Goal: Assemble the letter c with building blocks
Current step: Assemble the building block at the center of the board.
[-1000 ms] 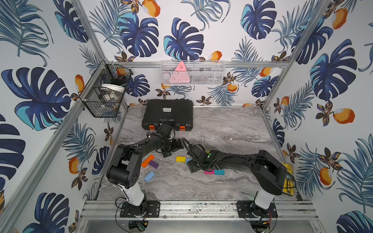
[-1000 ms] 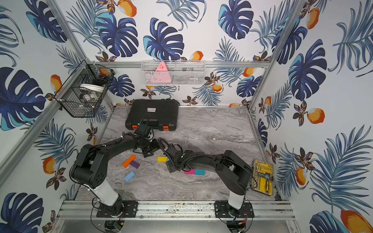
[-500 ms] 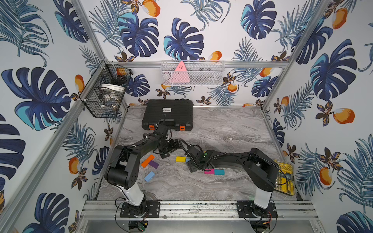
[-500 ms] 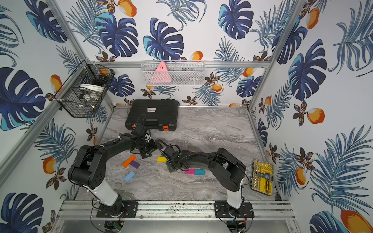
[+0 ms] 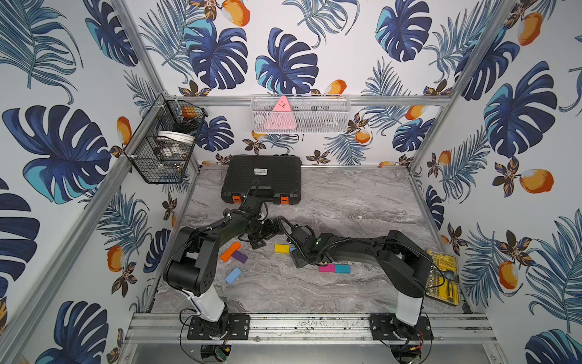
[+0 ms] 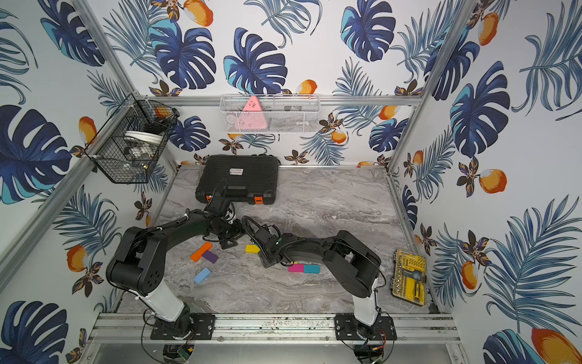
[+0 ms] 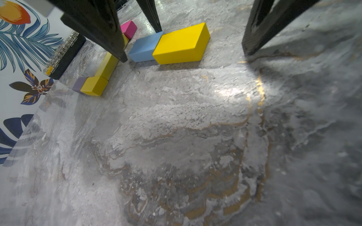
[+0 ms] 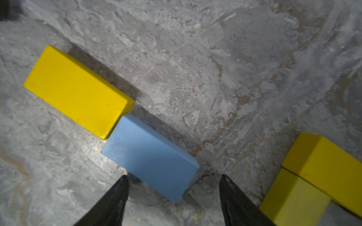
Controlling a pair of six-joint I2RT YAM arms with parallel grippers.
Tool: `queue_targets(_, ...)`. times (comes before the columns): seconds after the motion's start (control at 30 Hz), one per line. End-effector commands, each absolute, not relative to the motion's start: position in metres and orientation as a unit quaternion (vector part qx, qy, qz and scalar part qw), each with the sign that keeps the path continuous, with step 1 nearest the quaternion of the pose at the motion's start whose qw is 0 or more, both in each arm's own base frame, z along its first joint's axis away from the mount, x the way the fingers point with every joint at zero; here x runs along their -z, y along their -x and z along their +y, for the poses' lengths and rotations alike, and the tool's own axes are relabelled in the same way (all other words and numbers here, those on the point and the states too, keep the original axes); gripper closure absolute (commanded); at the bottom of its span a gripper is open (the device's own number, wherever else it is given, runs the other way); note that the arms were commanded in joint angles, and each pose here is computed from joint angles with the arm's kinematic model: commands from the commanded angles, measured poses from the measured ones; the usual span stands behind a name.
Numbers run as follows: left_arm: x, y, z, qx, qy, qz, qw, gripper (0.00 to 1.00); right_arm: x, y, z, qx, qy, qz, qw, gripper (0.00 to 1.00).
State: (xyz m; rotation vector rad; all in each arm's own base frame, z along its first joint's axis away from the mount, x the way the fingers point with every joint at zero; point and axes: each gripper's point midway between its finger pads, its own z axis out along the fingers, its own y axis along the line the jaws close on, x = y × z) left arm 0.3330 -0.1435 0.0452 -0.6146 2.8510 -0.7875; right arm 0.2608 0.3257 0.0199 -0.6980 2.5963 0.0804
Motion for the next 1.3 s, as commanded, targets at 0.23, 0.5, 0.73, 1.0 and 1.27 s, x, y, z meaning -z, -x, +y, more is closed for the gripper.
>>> queue_targets(0.23, -0.046, -0.336, -0.145, 0.267, 0.206, 0.939, 0.066, 0.01, -0.020, -0.265, 0.319, -0.010, 0.253, 0.942, 0.221, 0.25)
queue_targets(0.5, -0.045, -0.335, -0.144, 0.267, 0.208, 0.939, 0.065, 0.01, -0.021, -0.269, 0.318, -0.009, 0.249, 0.943, 0.222, 0.25)
queue_targets(0.73, -0.043, -0.334, -0.144, 0.267, 0.208, 0.939, 0.064, 0.01, -0.021, -0.272, 0.318, -0.012, 0.245, 0.944, 0.222, 0.25)
queue_targets(1.0, -0.044, -0.333, -0.145, 0.270, 0.210, 0.937, 0.063, 0.01, -0.032, -0.272, 0.322, -0.029, 0.240, 0.944, 0.226, 0.25)
queue_targets(1.27, -0.038, -0.324, -0.162, 0.280, 0.208, 0.935, 0.054, 0.01, -0.064, -0.275, 0.318, -0.091, 0.181, 0.952, 0.229, 0.25)
